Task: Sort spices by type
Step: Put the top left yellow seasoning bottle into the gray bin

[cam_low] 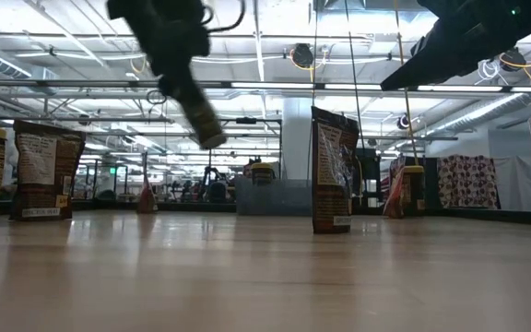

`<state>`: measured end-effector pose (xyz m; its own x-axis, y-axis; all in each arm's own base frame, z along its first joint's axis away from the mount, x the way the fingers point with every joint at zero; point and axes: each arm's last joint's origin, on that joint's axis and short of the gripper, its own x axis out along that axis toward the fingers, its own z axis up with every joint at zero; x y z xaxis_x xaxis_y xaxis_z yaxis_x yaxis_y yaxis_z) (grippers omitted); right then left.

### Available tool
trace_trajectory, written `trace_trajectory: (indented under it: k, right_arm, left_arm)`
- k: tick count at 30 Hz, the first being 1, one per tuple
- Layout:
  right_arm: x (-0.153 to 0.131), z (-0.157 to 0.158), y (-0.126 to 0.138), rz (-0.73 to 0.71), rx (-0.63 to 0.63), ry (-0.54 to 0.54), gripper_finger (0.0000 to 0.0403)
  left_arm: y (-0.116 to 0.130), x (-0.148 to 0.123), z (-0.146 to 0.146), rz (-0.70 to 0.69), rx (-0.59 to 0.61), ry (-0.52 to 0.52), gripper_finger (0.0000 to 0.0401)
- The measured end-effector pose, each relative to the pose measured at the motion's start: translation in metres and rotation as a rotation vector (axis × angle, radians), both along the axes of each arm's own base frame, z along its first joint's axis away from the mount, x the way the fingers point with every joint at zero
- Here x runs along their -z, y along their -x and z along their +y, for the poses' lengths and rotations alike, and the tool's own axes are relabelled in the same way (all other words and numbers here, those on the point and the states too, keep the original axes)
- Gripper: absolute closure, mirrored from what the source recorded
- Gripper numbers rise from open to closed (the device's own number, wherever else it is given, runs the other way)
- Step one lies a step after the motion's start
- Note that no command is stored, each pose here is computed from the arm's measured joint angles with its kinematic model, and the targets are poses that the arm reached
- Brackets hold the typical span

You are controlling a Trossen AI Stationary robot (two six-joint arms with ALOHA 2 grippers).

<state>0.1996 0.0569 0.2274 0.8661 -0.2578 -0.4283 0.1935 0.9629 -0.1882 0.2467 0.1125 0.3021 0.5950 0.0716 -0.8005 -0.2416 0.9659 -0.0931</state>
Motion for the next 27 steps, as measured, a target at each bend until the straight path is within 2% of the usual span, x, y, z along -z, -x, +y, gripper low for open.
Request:
trace_trajectory:
  k: [6,14,20,27]
  right_arm:
    - [0.000,0.000,0.000,0.001,-0.002,0.003,0.0397]
    - [0.000,0.000,0.000,0.002,-0.002,0.003,0.0397]
    - [0.001,0.000,0.000,0.008,-0.004,0.007,0.0397]
    - [0.001,0.000,0.000,0.009,-0.005,0.008,0.0397]
  left_arm:
    - [-0.044,-0.017,0.008,-0.074,0.048,-0.079,0.0170]
    - [-0.094,-0.020,0.030,-0.071,0.095,-0.140,0.0167]
    - [-0.113,-0.003,0.049,0.018,0.093,-0.182,0.0167]
    - [-0.116,0.020,0.078,0.110,0.018,-0.218,0.0167]
